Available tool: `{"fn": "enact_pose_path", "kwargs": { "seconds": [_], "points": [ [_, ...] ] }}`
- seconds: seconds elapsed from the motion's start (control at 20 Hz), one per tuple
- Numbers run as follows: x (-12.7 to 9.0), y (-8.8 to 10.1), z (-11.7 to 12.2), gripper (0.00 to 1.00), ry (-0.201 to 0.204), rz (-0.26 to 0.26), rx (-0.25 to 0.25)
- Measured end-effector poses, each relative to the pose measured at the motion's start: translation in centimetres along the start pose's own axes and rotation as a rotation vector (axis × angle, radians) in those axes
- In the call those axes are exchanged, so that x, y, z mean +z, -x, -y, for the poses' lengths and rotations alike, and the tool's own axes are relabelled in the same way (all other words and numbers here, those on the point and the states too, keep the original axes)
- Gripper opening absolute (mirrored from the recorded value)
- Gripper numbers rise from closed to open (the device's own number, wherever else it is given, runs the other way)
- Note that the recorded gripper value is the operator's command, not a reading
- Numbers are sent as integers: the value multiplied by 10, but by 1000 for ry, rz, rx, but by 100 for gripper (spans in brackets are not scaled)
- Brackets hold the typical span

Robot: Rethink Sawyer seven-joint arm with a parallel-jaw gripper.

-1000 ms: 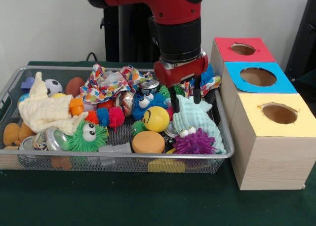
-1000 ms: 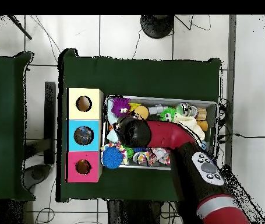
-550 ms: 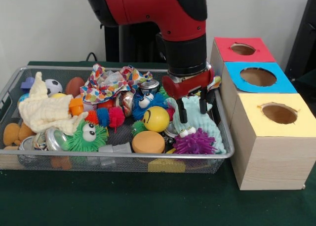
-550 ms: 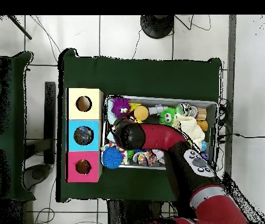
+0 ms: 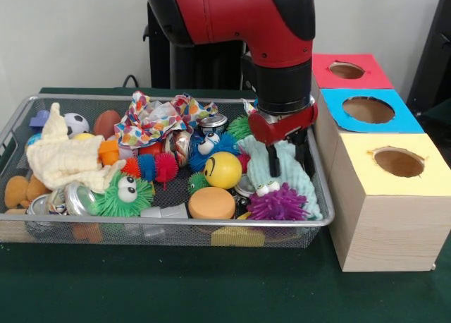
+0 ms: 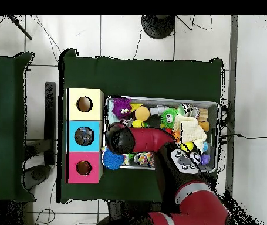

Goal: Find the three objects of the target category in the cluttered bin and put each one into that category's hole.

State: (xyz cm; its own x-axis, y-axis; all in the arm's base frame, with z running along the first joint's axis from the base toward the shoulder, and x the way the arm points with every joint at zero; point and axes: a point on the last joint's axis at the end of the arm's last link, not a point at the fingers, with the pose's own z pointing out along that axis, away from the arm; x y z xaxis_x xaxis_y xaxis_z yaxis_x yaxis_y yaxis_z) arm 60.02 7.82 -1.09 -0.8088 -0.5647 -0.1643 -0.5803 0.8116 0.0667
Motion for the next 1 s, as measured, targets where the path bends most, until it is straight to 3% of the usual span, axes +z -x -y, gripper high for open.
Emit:
{"fn": "enact_pose_path", "kwargs": {
  "seconds": [0.4,0.45,0.75,1.0],
  "points": [
    [2,0,-2,100,-53,-32,-34],
    [2,2,-5,0,-70,-41,-51],
    [-5,9,-1,0,-96,-36,-63],
    [-7,3,4,0,-107,-44,-58]
  ]
}}
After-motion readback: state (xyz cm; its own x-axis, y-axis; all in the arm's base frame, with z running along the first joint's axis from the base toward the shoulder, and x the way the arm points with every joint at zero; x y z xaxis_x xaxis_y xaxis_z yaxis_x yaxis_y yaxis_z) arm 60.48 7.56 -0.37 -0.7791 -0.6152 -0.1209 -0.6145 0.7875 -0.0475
